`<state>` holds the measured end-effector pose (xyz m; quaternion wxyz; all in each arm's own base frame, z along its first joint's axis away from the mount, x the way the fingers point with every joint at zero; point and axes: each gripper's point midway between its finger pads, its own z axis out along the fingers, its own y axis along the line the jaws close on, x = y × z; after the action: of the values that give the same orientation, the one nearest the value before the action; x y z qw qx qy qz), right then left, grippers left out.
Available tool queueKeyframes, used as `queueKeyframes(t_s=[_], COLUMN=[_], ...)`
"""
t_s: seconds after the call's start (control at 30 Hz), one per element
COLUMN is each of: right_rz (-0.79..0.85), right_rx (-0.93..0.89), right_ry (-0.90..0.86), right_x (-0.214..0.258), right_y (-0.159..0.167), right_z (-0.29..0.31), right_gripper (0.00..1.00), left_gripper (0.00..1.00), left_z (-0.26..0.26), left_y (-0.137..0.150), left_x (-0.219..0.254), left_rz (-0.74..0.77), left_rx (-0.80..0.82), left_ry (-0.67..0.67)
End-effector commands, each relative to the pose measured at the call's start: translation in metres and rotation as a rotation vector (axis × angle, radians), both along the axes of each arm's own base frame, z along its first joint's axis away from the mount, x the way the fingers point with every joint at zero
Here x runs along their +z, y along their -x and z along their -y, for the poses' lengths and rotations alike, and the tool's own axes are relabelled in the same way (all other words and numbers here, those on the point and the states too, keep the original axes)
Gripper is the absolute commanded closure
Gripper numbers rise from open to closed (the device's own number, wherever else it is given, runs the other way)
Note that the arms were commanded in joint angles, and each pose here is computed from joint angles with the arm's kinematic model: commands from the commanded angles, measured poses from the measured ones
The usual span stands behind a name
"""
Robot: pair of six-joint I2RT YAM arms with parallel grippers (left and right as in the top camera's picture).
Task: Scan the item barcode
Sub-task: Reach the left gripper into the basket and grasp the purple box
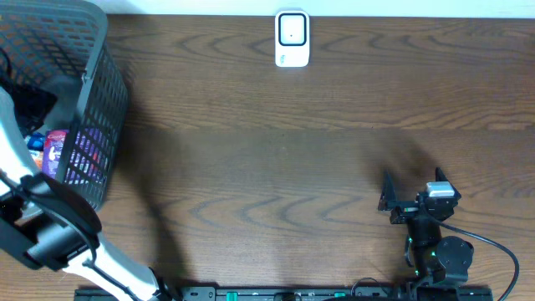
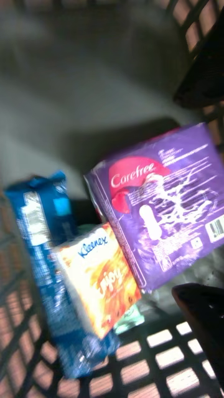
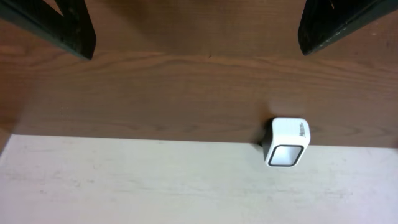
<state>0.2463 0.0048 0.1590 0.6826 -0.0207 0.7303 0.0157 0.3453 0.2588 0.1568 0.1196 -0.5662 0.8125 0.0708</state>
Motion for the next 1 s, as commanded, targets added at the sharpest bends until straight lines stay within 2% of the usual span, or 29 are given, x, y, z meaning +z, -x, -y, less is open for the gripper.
queueKeyframes(t_s=[0.0,0.27,0.43,0.67,0.87,0.93,0.97], right_rz=[0.001,0.001,0.001,0.001,0.001,0.001,0.001], right_rx=[0.002,0.002,0.003,0.002,0.002,0.002,0.002], right_ry=[0.014,0.014,0.014,0.014,0.014,0.014,0.014], right_x=[-0.001,-0.001,-0.001,-0.001,-0.001,-0.001,-0.001], right_y=[0.0,0.0,0.0,0.0,0.0,0.0,0.0], right_z=[0.0,0.0,0.0,0.0,0.0,0.0,0.0], right_gripper=[0.01,0.01,0.01,0.01,0.01,0.01,0.01], left_gripper=[0.11,0.12,0.21,0.22,0.44,0.56,0.58], left_z=[0.005,0.02,0.023,0.027,0.032,0.033,0.033], left_y=[-0.002,-0.011,-0.012,-0.006,0.002,0.004,0.004], left_x=[-0.03,-0.068,-0.085,-0.09,-0.09,-0.09,-0.09], left_rz=[-0.067,-0.157,-0.197,-0.234,-0.267,-0.279,-0.283], left_rx=[0.041,0.054,0.062,0.071,0.069,0.05,0.034], left_ry=[0.031,0.045,0.04,0.059,0.076,0.08,0.081])
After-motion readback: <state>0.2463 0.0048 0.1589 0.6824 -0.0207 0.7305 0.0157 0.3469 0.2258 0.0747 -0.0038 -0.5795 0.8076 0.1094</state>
